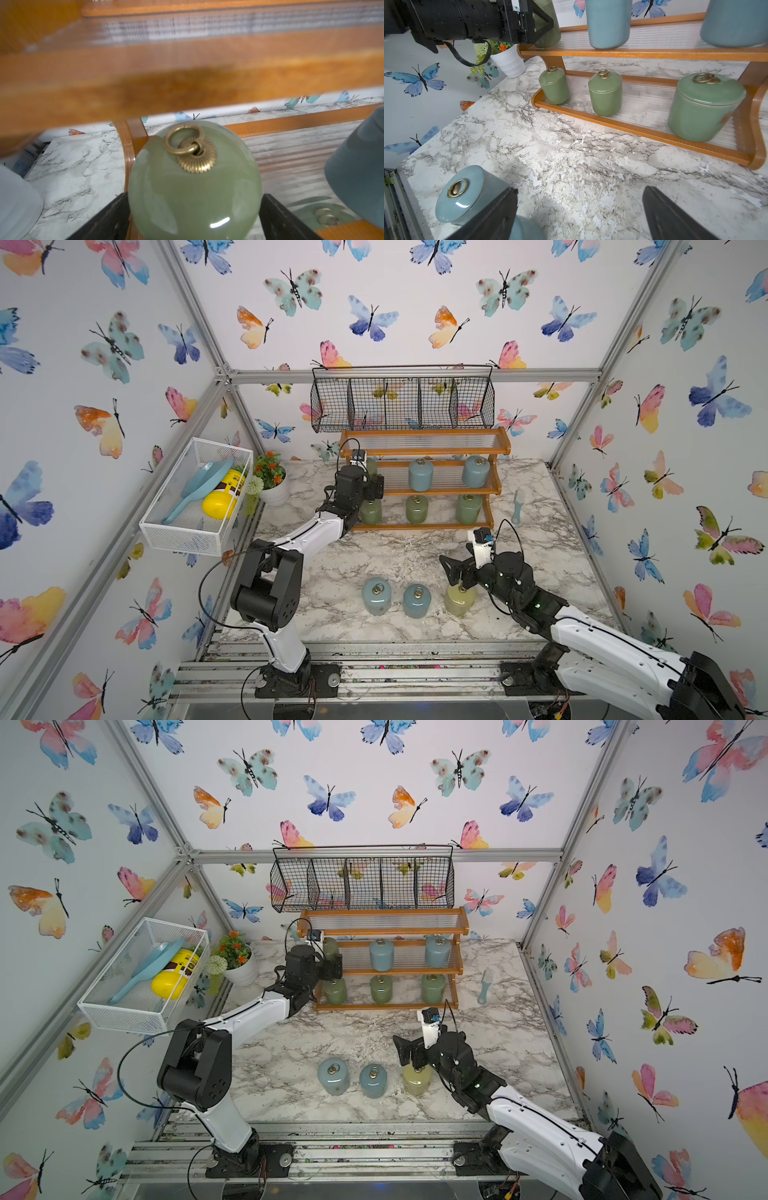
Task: Remove the tea canisters from the shelf
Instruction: Pick up the tea canister from the shelf.
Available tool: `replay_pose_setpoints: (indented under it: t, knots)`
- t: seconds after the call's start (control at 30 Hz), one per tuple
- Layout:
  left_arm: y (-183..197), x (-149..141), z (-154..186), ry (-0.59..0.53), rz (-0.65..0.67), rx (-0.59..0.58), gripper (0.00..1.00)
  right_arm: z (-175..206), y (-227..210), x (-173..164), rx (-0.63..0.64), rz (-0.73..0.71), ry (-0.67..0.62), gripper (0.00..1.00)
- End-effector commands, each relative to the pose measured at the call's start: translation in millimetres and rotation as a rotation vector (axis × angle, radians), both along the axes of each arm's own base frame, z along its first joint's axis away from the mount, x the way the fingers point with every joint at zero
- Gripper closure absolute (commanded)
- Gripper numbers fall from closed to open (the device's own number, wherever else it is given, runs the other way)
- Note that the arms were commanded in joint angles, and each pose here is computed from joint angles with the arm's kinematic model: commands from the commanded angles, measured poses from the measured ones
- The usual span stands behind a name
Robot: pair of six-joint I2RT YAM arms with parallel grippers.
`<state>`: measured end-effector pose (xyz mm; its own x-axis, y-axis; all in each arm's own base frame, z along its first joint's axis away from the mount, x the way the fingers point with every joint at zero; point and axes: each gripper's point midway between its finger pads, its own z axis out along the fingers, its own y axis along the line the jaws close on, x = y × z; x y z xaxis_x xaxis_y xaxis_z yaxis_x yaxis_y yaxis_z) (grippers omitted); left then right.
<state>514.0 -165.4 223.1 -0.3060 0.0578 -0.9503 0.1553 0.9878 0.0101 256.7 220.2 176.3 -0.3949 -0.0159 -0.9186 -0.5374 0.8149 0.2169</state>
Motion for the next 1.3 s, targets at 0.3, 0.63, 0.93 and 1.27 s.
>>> replay_pose_setpoints:
  t: [0.3,0.63,0.93,1.27]
  knots:
    - [0,24,6,-0.053,0.026,0.051,0.02,12,-3,3,0.012,-0.025,-0.011,0.00]
    - [-1,39,6,-0.060,0.030,0.052,0.02,15,-11,-1,0.008,-0.046,-0.010,0.00]
    - [-7,42,-6,-0.020,-0.017,0.040,0.07,14,-16,-3,0.016,-0.056,-0.007,0.00]
    - [-8,34,-10,-0.008,-0.051,0.043,0.19,11,-17,-4,0.014,-0.059,0.000,0.00]
